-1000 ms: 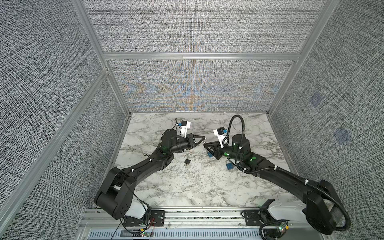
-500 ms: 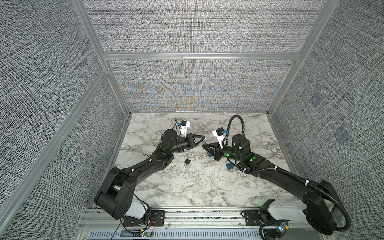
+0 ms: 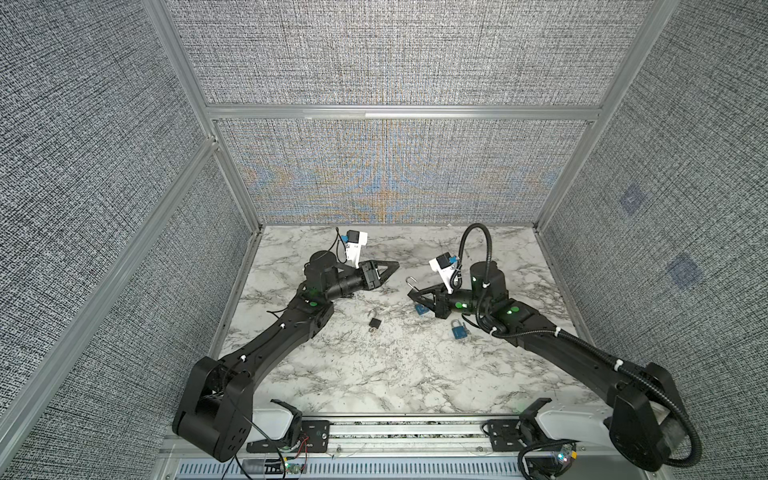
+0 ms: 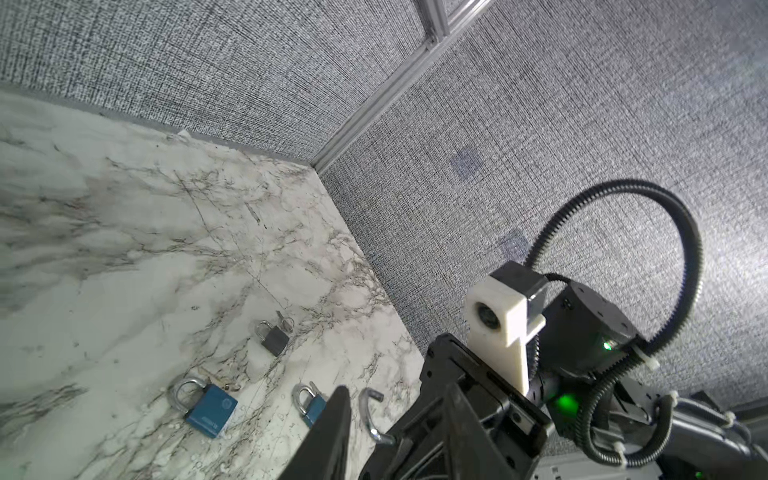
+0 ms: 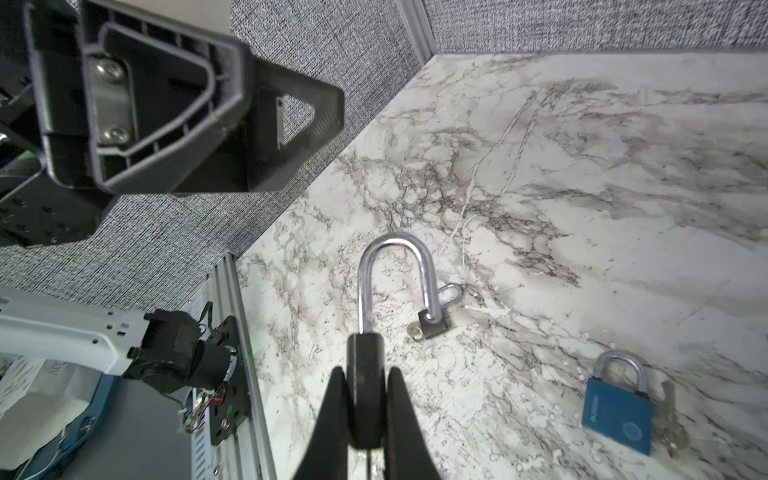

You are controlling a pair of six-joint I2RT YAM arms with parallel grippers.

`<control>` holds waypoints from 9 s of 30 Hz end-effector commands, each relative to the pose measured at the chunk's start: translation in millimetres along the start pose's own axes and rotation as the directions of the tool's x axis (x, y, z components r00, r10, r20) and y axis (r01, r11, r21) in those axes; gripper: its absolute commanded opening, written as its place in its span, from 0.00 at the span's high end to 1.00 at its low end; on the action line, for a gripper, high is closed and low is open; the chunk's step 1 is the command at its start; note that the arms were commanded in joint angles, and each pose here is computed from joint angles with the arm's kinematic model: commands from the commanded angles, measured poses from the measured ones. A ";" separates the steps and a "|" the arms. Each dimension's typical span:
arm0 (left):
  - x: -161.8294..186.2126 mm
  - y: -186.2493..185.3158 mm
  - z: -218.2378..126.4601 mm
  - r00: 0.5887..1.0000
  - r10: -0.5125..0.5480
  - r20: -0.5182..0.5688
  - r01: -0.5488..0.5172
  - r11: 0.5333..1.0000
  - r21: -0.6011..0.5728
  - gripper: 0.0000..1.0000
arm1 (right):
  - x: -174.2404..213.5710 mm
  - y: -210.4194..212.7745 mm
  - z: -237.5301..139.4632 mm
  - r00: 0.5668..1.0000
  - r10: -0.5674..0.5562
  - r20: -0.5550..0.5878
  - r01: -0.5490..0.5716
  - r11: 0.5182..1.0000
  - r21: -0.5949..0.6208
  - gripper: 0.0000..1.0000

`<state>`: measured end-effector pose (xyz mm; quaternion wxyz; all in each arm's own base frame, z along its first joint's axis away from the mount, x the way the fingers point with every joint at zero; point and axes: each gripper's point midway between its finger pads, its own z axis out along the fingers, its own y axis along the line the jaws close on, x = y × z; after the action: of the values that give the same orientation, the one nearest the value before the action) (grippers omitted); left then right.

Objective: Lock with the key

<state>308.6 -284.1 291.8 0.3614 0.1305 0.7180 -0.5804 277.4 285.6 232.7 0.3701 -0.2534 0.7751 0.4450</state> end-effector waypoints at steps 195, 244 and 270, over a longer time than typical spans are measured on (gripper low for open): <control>120.3 -18.1 18.9 0.930 0.098 -0.354 -0.008 0.969 0.245 1.00 | -31.9 43.2 -22.6 0.988 0.155 0.013 -0.141 0.928 -0.344 1.00; 62.4 -0.3 18.6 0.977 0.066 -0.204 -0.041 0.992 0.122 1.00 | 6.0 6.8 -22.9 0.969 0.239 -0.062 -0.247 0.923 -0.295 0.79; 50.2 5.7 11.3 0.991 0.010 -0.134 0.006 0.993 0.114 1.00 | 18.6 5.9 -17.5 0.959 0.273 -0.082 -0.285 0.906 -0.313 1.00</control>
<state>270.8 -308.2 238.8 0.2689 0.1968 0.7215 -0.6069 260.0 270.7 220.9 0.2424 -0.1949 0.7378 0.5991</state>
